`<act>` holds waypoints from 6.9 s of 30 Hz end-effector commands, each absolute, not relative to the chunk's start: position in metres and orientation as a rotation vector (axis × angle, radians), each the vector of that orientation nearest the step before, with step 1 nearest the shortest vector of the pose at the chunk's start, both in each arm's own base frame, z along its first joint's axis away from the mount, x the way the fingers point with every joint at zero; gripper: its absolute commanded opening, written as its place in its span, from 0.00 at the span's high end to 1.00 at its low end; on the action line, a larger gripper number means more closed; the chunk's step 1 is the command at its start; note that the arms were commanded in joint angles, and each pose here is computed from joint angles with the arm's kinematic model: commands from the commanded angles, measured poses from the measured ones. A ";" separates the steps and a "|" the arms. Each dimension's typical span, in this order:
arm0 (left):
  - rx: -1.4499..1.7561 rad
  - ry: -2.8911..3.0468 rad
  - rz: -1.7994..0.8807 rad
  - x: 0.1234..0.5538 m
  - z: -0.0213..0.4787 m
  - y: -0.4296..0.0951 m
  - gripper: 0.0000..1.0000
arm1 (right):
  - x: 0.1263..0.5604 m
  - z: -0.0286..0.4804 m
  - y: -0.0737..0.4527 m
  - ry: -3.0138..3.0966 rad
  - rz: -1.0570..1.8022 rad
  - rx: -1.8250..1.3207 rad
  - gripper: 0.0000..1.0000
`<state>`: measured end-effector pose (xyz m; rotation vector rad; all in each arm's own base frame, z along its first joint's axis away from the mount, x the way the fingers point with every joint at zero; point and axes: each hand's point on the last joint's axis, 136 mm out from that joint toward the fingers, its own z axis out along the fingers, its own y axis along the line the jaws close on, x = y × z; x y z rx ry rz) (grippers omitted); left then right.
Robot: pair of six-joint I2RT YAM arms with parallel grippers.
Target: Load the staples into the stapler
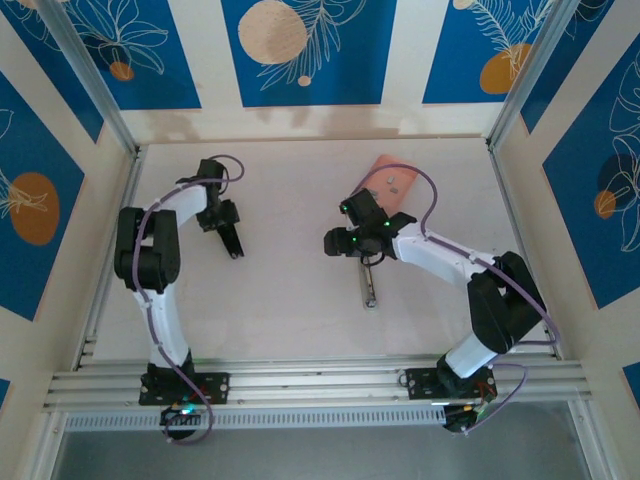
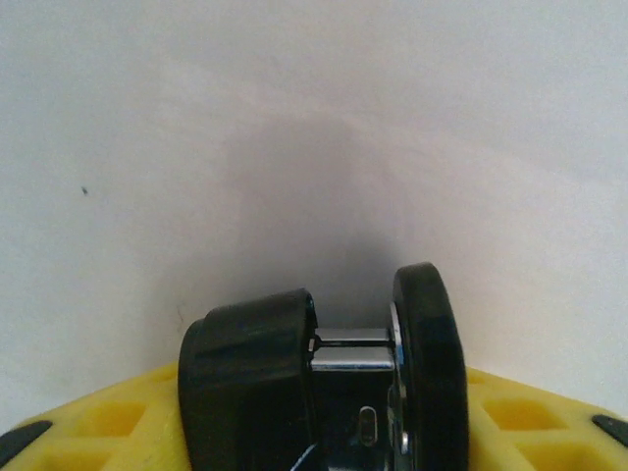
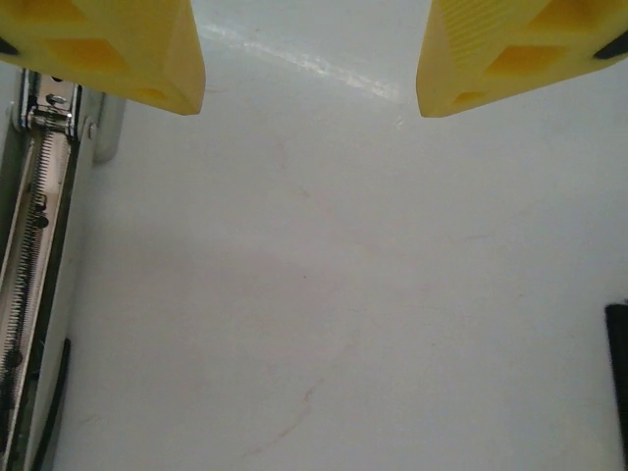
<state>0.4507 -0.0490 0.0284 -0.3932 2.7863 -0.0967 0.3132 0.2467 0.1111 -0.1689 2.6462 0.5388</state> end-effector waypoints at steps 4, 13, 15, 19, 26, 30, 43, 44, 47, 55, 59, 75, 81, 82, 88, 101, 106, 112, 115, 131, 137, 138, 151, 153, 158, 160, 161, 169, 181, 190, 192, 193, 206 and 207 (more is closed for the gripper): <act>-0.357 2.647 -0.302 0.440 0.092 -0.079 0.53 | 0.309 0.141 0.280 2.479 0.767 -0.249 0.41; -0.449 2.507 -0.589 0.393 0.142 -0.109 0.54 | 0.286 0.161 0.367 2.237 1.104 -0.438 0.41; -0.463 2.481 -0.629 0.382 0.151 -0.111 0.54 | 0.279 0.160 0.385 2.209 1.141 -0.481 0.40; -0.511 2.428 -0.724 0.363 0.161 -0.116 0.55 | 0.269 0.154 0.411 2.190 1.165 -0.547 0.40; -0.542 2.406 -0.803 0.343 0.162 -0.121 0.55 | 0.263 0.146 0.434 2.188 1.189 -0.578 0.39; -0.550 2.409 -0.814 0.336 0.159 -0.122 0.54 | 0.264 0.149 0.443 2.166 1.226 -0.596 0.39; -0.511 2.437 -0.690 0.333 0.143 -0.109 0.55 | 0.253 0.163 0.424 2.138 1.196 -0.599 0.38; -0.514 2.439 -0.689 0.333 0.142 -0.109 0.55 | 0.251 0.165 0.423 2.132 1.195 -0.601 0.38; -0.515 2.439 -0.701 0.333 0.140 -0.111 0.55 | 0.245 0.175 0.426 2.103 1.225 -0.634 0.36; -0.510 2.433 -0.730 0.333 0.144 -0.115 0.55 | 0.244 0.173 0.450 2.110 1.257 -0.681 0.34; -0.516 2.434 -0.746 0.333 0.144 -0.117 0.54 | 0.251 0.167 0.455 2.129 1.245 -0.667 0.34; -0.504 2.421 -0.802 0.333 0.150 -0.132 0.55 | 0.279 0.137 0.461 2.244 1.197 -0.529 0.38; -0.495 2.431 -0.776 0.333 0.147 -0.131 0.55 | 0.282 0.134 0.448 2.265 1.151 -0.486 0.37; -0.492 2.433 -0.777 0.333 0.146 -0.132 0.55 | 0.281 0.133 0.446 2.268 1.144 -0.487 0.37; -0.498 2.419 -0.803 0.335 0.148 -0.134 0.55 | 0.280 0.122 0.443 2.307 1.114 -0.494 0.35; -0.486 2.413 -0.845 0.336 0.151 -0.143 0.54 | 0.281 0.132 0.456 2.261 1.181 -0.525 0.61; -0.463 2.400 -0.860 0.340 0.155 -0.146 0.49 | 0.283 0.142 0.450 2.213 1.187 -0.528 0.74; -0.401 2.383 -0.887 0.346 0.163 -0.152 0.36 | 0.286 0.152 0.442 2.161 1.218 -0.507 0.82; -0.365 2.357 -0.919 0.350 0.171 -0.157 0.25 | 0.287 0.155 0.435 2.138 1.233 -0.484 0.84; -0.019 2.015 -1.065 0.363 0.244 -0.182 0.14 | 0.297 0.169 0.380 2.027 1.281 -0.371 0.90; 0.121 1.822 -1.129 0.355 0.273 -0.191 0.20 | 0.301 0.180 0.361 1.945 1.328 -0.331 0.90; 0.140 1.789 -1.147 0.353 0.276 -0.193 0.22 | 0.301 0.182 0.357 1.927 1.332 -0.332 0.90; 0.283 1.357 -1.370 0.332 0.330 -0.204 0.28 | 0.290 0.235 0.312 1.629 1.340 -0.481 0.90; 0.299 1.313 -1.400 0.328 0.336 -0.207 0.28 | 0.284 0.244 0.308 1.584 1.343 -0.531 0.91; 0.391 1.274 -1.440 0.315 0.340 -0.221 0.28 | 0.278 0.265 0.297 1.490 1.355 -0.555 0.91; 0.438 1.261 -1.438 0.307 0.342 -0.227 0.28 | 0.278 0.273 0.293 1.465 1.371 -0.560 0.92; 0.452 1.256 -1.435 0.304 0.342 -0.229 0.28 | 0.277 0.278 0.293 1.451 1.378 -0.565 0.92; 0.539 1.219 -1.407 0.285 0.344 -0.235 0.27 | 0.271 0.308 0.280 1.333 1.376 -0.639 0.92; 0.716 1.163 -1.362 0.254 0.349 -0.251 0.24 | 0.246 0.332 0.285 1.225 1.413 -0.835 0.92; 0.727 1.119 -1.391 0.250 0.351 -0.255 0.31 | 0.235 0.338 0.289 1.183 1.447 -0.912 0.92; 0.742 1.109 -1.385 0.248 0.351 -0.257 0.31 | 0.233 0.339 0.290 1.178 1.453 -0.919 0.92; 0.750 1.104 -1.385 0.247 0.352 -0.258 0.31 | 0.232 0.339 0.290 1.179 1.455 -0.920 0.92; 0.843 1.059 -1.403 0.231 0.353 -0.274 0.48 | 0.227 0.340 0.293 1.162 1.476 -0.959 0.92; 0.845 1.058 -1.406 0.231 0.353 -0.275 0.50 | 0.228 0.340 0.293 1.162 1.476 -0.959 0.92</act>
